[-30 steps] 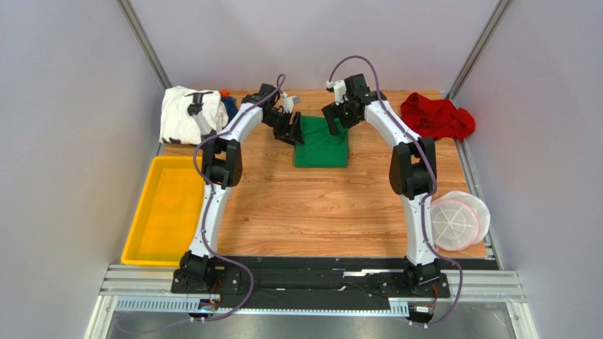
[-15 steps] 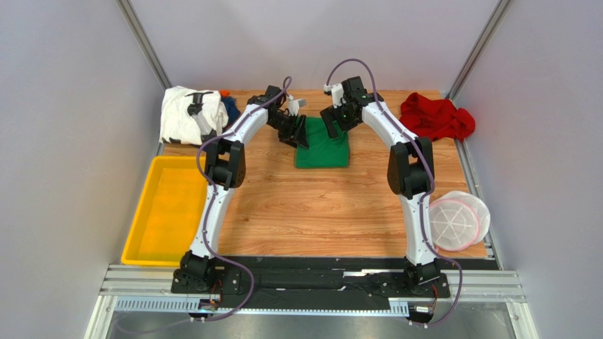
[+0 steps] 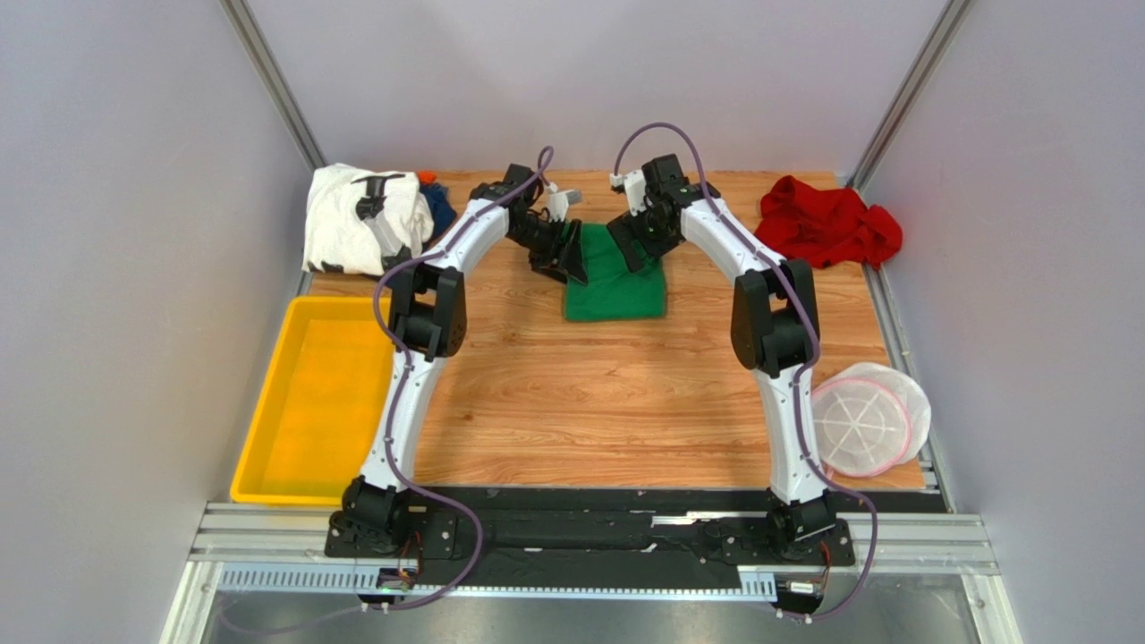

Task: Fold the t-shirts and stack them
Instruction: Put the neatly folded tshirt into the corner of the board with the left arm

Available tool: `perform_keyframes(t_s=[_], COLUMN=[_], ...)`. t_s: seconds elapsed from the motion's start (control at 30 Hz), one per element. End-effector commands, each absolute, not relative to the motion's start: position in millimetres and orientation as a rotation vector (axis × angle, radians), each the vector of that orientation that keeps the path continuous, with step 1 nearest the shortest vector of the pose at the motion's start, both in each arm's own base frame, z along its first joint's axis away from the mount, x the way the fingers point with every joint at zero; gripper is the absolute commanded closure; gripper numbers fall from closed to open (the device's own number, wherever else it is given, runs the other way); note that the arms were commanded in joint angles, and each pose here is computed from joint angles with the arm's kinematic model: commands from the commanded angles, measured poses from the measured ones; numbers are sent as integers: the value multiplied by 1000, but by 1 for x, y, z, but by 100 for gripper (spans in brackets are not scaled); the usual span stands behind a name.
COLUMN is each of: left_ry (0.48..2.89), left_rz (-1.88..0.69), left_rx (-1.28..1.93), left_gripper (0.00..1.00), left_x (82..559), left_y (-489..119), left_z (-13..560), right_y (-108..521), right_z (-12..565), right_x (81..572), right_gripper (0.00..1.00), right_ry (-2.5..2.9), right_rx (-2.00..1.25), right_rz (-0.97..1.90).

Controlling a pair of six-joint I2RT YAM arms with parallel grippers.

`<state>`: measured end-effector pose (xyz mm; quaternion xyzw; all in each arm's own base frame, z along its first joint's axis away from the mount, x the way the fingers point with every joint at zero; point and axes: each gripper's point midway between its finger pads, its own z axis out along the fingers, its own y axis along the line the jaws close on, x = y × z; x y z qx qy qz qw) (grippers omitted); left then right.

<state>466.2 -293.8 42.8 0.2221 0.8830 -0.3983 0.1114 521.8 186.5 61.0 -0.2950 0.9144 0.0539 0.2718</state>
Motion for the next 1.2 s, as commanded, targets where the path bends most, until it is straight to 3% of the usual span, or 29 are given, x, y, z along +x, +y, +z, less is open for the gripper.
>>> perform_keyframes(t_s=[0.0, 0.67, 1.17], left_ry=[2641, 2690, 2725], left_rz=[-1163, -1147, -1105], left_rx=[644, 573, 403], left_gripper=[34, 35, 35], left_x=[457, 450, 466], left_y=[-292, -287, -242], left_z=[36, 34, 31], right_y=[172, 195, 199], right_z=[43, 25, 26], right_x=[522, 511, 507], right_gripper=[8, 9, 9], right_ry=[2486, 2489, 2489], right_rx=[-859, -934, -938], right_rz=[11, 54, 82])
